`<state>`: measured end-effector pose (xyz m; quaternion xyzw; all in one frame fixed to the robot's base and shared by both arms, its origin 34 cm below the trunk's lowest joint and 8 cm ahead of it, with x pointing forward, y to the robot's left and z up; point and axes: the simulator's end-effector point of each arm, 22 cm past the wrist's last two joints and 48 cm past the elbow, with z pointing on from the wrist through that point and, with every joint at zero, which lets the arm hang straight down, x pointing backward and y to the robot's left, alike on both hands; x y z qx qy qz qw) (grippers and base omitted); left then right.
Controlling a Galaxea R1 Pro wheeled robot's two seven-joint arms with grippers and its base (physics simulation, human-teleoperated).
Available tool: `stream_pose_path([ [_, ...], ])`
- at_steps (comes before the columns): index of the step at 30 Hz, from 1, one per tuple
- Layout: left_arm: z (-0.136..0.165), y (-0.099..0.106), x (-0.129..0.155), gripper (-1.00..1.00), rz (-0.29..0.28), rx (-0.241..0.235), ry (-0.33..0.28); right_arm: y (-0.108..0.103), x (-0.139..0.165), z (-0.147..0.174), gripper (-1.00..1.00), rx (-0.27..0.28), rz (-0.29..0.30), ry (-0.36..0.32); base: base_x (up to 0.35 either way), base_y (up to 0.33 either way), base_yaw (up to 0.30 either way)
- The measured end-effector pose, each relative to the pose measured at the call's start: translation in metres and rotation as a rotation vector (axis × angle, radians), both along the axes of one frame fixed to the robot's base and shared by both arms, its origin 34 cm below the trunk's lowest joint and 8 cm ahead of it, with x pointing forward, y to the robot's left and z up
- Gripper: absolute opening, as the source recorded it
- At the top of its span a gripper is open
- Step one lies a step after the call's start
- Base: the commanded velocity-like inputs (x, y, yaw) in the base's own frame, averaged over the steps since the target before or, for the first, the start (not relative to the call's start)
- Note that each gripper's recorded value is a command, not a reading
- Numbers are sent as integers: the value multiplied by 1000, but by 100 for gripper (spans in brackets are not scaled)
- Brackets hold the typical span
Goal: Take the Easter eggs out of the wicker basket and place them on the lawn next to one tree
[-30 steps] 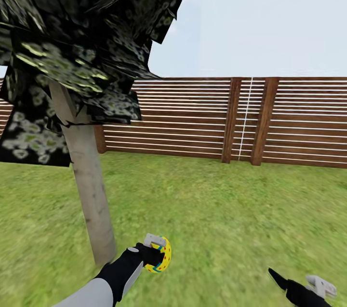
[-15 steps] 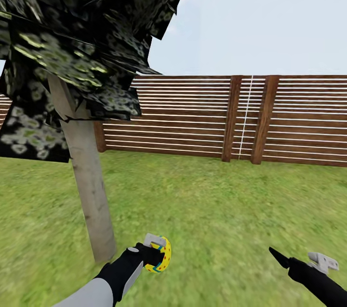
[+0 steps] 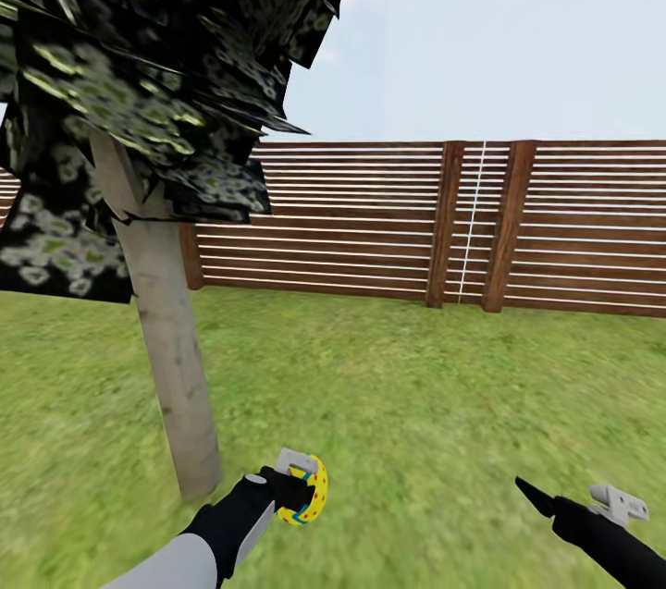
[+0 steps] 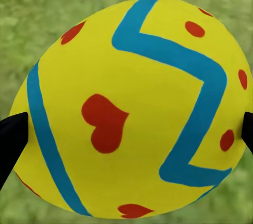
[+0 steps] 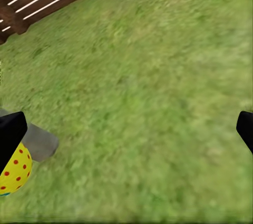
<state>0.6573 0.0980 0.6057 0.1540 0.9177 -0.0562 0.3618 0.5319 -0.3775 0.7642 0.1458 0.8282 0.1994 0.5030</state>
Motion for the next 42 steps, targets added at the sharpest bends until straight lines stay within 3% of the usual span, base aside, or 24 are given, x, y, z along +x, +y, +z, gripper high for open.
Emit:
stream_pose_path([
  [42, -83, 1, -12, -100, 3, 3, -3, 2, -13, -86, 100, 8, 3, 7, 0, 0, 0],
])
